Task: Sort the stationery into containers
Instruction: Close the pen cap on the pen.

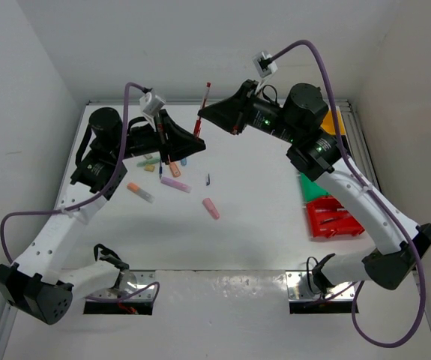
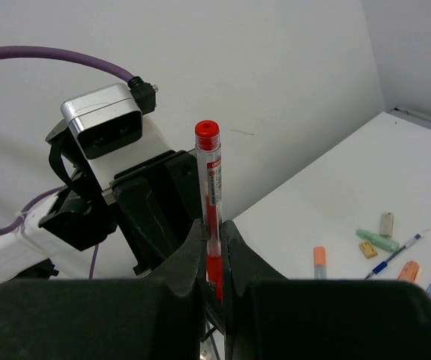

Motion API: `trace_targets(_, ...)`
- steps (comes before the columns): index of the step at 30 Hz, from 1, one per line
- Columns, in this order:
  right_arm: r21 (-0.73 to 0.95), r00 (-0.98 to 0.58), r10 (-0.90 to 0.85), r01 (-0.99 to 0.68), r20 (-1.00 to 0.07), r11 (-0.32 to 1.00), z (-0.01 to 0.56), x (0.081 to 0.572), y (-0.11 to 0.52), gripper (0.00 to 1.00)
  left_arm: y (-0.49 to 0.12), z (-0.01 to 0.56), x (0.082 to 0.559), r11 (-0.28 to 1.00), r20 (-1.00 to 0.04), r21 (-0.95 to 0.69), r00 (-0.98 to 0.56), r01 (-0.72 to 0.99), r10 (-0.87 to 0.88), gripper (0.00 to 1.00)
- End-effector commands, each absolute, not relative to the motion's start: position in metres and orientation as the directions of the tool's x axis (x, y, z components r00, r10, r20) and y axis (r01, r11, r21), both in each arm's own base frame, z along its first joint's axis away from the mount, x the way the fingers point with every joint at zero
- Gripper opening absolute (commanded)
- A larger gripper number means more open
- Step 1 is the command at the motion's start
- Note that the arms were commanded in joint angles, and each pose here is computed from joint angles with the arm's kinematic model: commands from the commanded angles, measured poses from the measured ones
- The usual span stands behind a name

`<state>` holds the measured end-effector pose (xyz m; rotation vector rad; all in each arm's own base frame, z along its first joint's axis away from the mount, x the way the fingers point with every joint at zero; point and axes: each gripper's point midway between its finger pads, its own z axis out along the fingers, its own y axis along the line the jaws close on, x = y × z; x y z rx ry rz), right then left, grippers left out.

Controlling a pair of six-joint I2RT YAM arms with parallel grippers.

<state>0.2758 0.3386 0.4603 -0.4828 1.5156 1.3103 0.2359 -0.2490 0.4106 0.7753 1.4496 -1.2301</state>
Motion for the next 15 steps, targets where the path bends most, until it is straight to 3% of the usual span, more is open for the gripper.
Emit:
trace_targets(1, 0.504, -0.458, 0.219, -0.825, -0.861, 0.257, 0.442, 0.25, 0.349, 0.0, -0.237, 0.465, 0.242, 0.321, -0.977, -0.115, -0.049, 0.94, -0.209, 0.0)
trace_targets(15, 0.514, -0.477, 0.2, -0.827, -0.856, 0.227, 0.441, 0.246, 0.357, 0.0, -0.242, 0.468, 0.229, 0.28, -0.985, -0.046, 0.004, 0.959, -0.174, 0.0)
